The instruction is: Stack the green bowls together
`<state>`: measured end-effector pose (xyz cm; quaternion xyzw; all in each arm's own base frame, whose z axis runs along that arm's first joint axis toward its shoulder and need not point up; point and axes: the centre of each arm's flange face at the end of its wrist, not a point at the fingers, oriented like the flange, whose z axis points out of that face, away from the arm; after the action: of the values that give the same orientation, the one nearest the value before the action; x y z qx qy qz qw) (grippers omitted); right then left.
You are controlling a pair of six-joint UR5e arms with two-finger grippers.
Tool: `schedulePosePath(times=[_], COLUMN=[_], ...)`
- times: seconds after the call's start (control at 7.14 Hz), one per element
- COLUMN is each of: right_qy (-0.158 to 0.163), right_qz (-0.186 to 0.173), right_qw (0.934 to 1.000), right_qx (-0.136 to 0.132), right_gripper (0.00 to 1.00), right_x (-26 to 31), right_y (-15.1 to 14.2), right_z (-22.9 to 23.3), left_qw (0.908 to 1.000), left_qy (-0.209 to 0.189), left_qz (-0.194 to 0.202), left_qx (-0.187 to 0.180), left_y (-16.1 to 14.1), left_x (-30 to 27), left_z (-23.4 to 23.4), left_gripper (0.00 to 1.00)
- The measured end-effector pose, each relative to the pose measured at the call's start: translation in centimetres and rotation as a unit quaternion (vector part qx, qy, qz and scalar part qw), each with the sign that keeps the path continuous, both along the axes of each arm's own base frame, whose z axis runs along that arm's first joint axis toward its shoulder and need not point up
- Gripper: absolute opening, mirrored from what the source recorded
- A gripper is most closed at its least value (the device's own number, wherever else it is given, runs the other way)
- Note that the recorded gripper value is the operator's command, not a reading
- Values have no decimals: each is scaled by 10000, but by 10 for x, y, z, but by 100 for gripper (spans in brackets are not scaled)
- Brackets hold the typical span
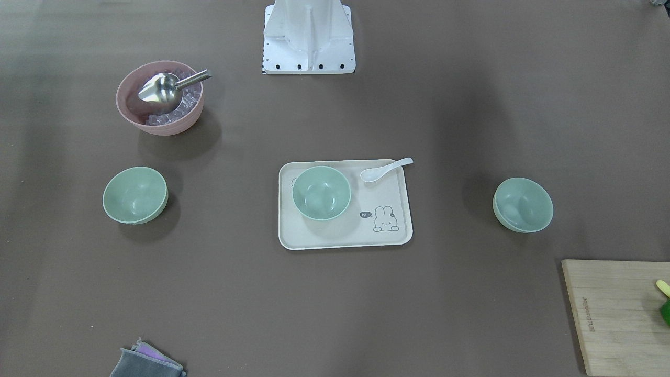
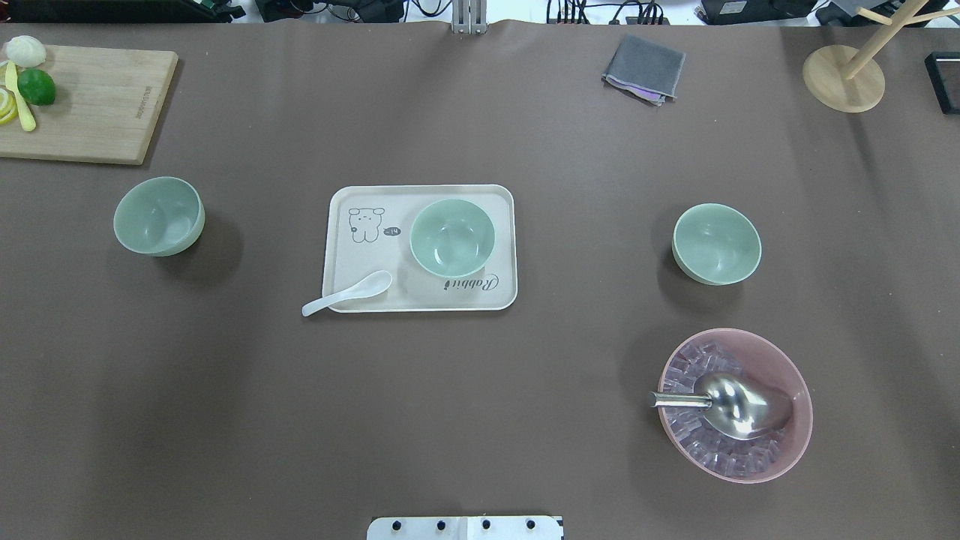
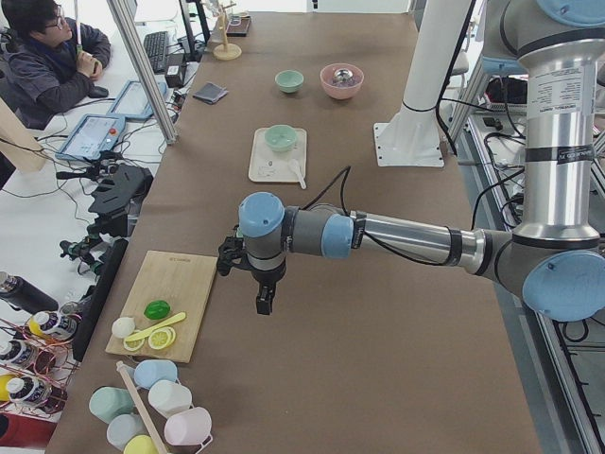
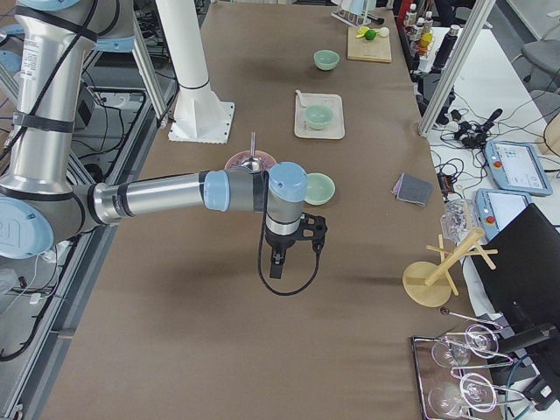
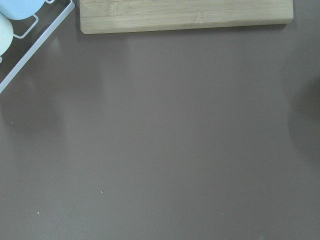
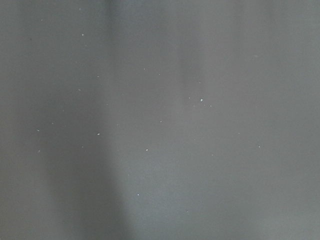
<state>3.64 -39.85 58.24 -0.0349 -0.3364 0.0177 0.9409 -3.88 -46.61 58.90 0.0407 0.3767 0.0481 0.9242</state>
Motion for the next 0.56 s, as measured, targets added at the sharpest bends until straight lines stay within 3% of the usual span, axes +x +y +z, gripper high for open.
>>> schedulePosePath(times=[0.56], right_qy=[-48], right_qz=[-12], right_qw=[9999], right_qx=[119], right_gripper=[100], right_x=[-1], right_y=[-5], right_z=[-10], left_qw=[9999], left_qy=[3], left_qz=[9], left_qx=[131], left_y=[-1], left_x=[1], left_z=[-11], left_gripper=[98])
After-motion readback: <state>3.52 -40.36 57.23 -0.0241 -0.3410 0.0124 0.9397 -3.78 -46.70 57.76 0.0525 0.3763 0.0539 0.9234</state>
